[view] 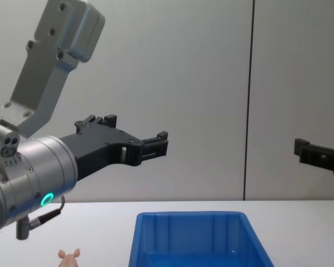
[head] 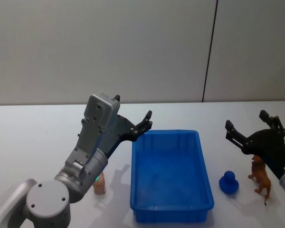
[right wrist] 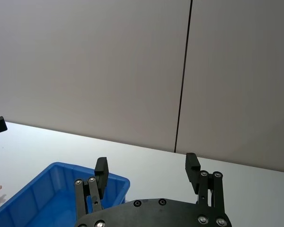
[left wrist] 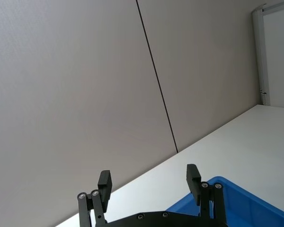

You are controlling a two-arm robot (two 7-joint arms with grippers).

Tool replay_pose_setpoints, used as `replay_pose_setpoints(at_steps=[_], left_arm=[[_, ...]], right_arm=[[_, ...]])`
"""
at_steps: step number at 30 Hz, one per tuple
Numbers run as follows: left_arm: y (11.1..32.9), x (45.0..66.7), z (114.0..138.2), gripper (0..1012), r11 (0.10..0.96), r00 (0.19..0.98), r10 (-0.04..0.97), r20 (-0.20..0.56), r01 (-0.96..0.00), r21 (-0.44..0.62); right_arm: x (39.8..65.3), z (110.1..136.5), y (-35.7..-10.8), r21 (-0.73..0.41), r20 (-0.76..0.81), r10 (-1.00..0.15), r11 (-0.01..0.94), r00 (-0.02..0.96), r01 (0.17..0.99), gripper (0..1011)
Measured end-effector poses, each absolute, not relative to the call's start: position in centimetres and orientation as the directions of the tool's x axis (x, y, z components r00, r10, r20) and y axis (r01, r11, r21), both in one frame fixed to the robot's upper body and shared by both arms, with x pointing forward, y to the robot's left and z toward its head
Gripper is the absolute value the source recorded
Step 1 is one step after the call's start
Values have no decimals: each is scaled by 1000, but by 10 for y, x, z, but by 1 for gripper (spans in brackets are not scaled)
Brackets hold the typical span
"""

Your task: Pick up the two dolls from the table and place them into the box.

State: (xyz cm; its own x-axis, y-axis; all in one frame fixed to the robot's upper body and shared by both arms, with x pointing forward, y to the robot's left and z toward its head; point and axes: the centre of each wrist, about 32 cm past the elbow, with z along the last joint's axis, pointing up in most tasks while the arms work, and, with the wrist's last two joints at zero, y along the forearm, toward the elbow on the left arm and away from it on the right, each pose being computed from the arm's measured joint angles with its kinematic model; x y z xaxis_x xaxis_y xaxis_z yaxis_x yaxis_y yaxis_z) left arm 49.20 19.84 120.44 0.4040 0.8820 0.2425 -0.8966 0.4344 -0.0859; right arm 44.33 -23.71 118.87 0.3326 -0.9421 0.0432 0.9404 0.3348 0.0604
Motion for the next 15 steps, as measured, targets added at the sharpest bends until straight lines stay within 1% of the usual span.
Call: replay_pose_setpoints(at_steps=[15], left_arm=[[198,492,1204,1001,434,404,882,242,-897,-86]], right_arm=[[443,1189,-237,60,43,-942,335,333,940,1003]])
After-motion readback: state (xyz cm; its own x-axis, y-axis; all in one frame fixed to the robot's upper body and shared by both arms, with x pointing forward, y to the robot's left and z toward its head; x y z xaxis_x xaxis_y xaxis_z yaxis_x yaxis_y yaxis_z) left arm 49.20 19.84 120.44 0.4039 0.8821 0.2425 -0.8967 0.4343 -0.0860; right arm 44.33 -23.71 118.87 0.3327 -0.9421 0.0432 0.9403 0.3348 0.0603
